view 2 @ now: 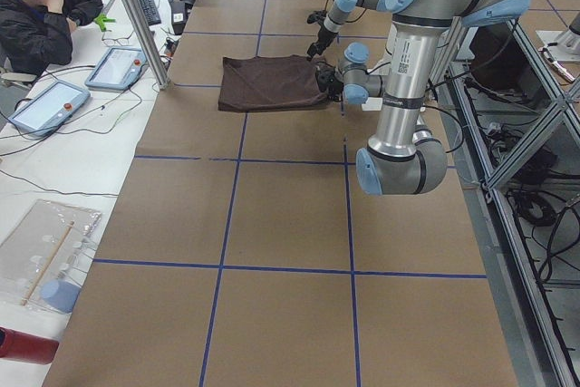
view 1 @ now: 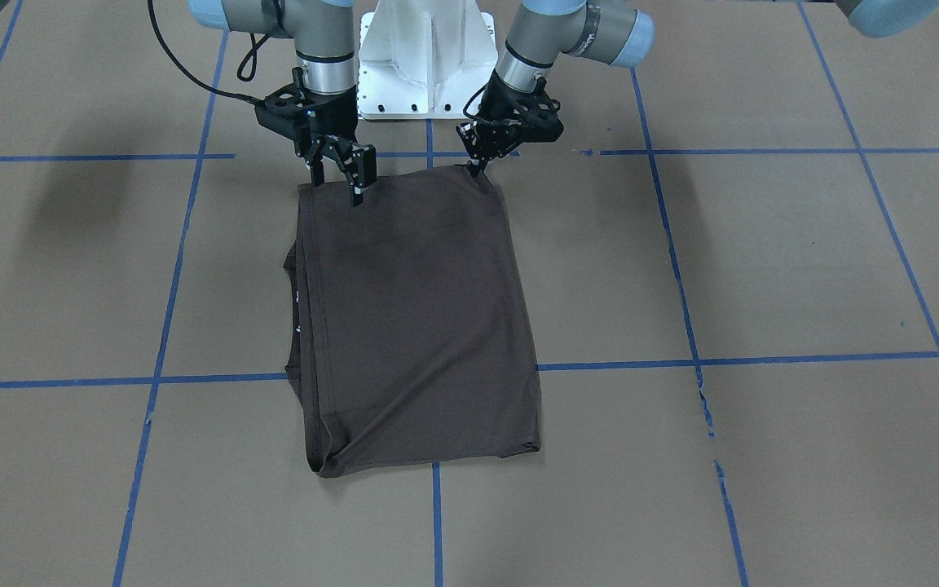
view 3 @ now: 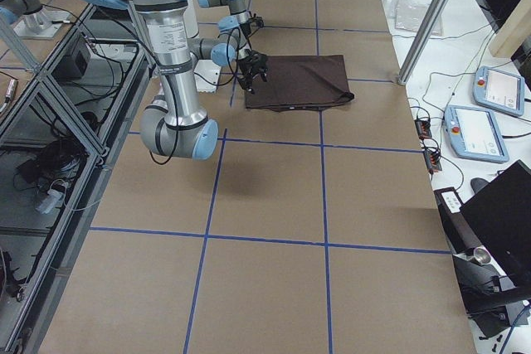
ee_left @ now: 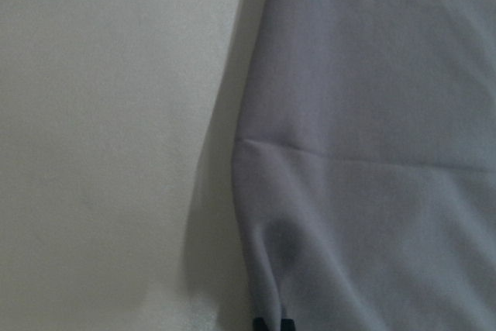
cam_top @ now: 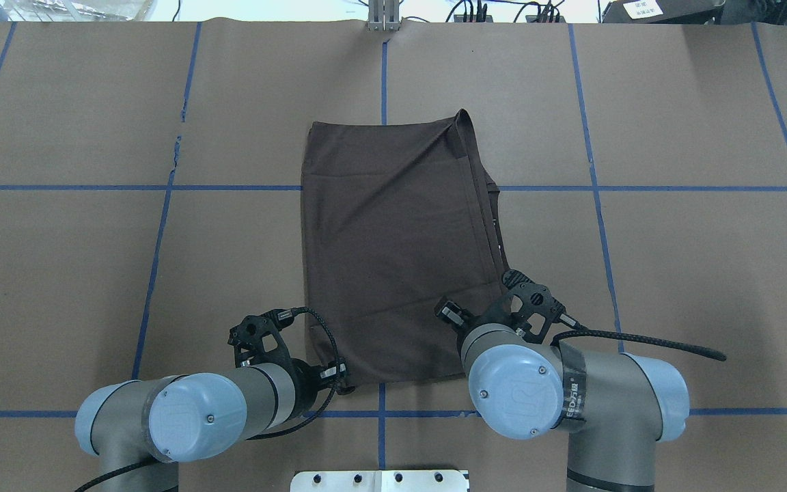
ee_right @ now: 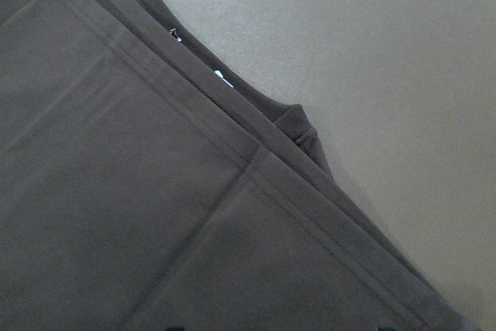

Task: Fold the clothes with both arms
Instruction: 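Grasp the shirt edge nearest the robot with both grippers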

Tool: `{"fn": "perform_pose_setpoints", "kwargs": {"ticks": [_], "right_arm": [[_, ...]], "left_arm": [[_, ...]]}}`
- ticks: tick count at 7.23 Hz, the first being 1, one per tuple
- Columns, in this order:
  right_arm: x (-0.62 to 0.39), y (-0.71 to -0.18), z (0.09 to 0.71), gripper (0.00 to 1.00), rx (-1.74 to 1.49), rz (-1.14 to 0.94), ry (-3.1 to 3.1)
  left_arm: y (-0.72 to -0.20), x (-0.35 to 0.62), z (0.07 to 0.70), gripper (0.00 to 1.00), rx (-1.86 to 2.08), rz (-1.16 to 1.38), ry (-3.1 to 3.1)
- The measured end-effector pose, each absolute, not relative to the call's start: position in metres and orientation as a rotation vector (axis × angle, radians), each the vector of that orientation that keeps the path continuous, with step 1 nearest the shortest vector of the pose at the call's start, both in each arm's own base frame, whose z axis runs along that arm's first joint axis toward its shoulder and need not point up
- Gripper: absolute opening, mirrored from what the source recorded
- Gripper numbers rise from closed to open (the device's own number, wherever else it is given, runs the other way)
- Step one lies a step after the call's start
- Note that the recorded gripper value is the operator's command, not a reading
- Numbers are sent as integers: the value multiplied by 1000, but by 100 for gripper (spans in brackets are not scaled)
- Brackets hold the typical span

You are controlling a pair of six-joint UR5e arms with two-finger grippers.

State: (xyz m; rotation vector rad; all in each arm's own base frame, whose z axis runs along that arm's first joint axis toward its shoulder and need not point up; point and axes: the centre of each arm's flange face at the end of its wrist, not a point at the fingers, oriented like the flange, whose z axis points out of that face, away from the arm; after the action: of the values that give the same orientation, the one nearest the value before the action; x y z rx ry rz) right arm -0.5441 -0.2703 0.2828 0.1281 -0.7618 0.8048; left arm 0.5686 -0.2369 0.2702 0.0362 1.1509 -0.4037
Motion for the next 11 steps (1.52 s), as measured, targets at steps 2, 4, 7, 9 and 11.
{"fn": "perform_pose_setpoints", "kwargs": {"ticks": [2, 4, 7, 9, 11], "right_arm": [[-558, -262, 296, 87, 130, 792, -731], [-565, -248, 300, 86, 123, 769, -722], [-567, -245, 304, 36, 124, 771, -714], [-568, -247, 304, 0, 126, 804, -720], [-568, -249, 303, 0, 126, 826, -724]], "left_arm": [[-236, 569, 270, 0, 36, -402, 1152], [-236, 568, 269, 0, 36, -402, 1152], [-236, 568, 269, 0, 37, -402, 1153], [-237, 568, 269, 0, 37, -402, 1152], [-237, 568, 270, 0, 37, -402, 1152]]}}
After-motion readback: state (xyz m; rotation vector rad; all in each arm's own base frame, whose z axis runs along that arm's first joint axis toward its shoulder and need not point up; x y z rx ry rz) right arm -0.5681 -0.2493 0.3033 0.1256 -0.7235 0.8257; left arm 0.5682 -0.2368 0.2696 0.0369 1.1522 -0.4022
